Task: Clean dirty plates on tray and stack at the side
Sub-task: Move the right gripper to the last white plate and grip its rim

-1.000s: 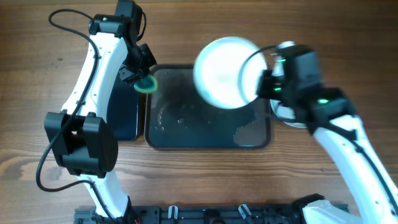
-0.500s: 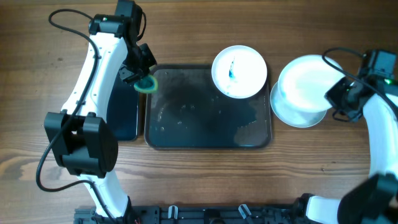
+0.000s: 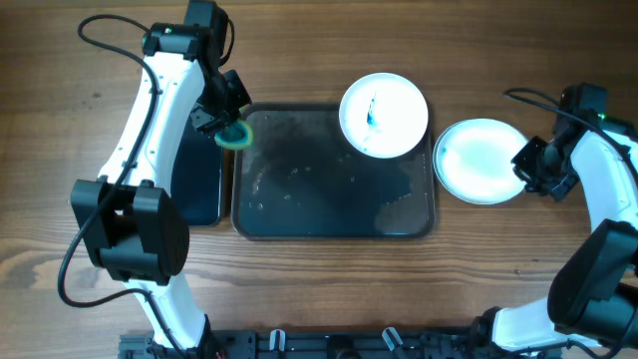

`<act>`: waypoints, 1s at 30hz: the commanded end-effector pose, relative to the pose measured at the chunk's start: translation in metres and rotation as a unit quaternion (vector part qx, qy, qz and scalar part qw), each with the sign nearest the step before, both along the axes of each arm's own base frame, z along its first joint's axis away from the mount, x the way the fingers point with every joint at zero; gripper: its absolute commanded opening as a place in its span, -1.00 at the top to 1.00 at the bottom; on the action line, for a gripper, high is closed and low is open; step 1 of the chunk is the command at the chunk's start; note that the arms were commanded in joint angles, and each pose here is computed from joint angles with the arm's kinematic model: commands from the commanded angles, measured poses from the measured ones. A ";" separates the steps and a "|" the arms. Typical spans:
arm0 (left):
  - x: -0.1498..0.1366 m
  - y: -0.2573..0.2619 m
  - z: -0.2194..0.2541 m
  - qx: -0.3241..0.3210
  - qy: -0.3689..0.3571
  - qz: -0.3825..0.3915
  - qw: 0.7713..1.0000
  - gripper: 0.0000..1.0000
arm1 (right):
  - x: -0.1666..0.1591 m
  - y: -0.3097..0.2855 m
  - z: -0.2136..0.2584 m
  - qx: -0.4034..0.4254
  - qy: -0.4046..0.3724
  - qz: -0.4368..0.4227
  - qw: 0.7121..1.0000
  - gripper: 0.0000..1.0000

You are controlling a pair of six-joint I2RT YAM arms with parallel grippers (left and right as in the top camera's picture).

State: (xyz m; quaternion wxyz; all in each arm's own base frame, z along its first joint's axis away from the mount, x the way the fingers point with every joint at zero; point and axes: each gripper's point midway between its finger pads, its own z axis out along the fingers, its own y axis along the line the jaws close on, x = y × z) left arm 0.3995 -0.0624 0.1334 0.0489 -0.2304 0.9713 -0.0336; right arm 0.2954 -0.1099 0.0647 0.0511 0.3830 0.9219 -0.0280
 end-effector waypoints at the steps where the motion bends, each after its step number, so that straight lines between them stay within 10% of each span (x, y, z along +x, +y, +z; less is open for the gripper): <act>1: 0.005 0.004 0.005 0.008 -0.012 -0.005 1.000 0.92 | 0.004 -0.001 0.004 -0.001 -0.004 0.020 1.000 0.53; 9: 0.006 0.003 0.005 0.007 -0.015 -0.004 1.000 0.92 | 0.092 0.138 0.072 0.181 -0.203 0.299 0.914 0.17; 30: 0.001 0.004 0.004 0.009 -0.005 -0.003 1.000 0.92 | 0.104 0.197 -0.048 0.121 -0.066 0.241 0.961 0.36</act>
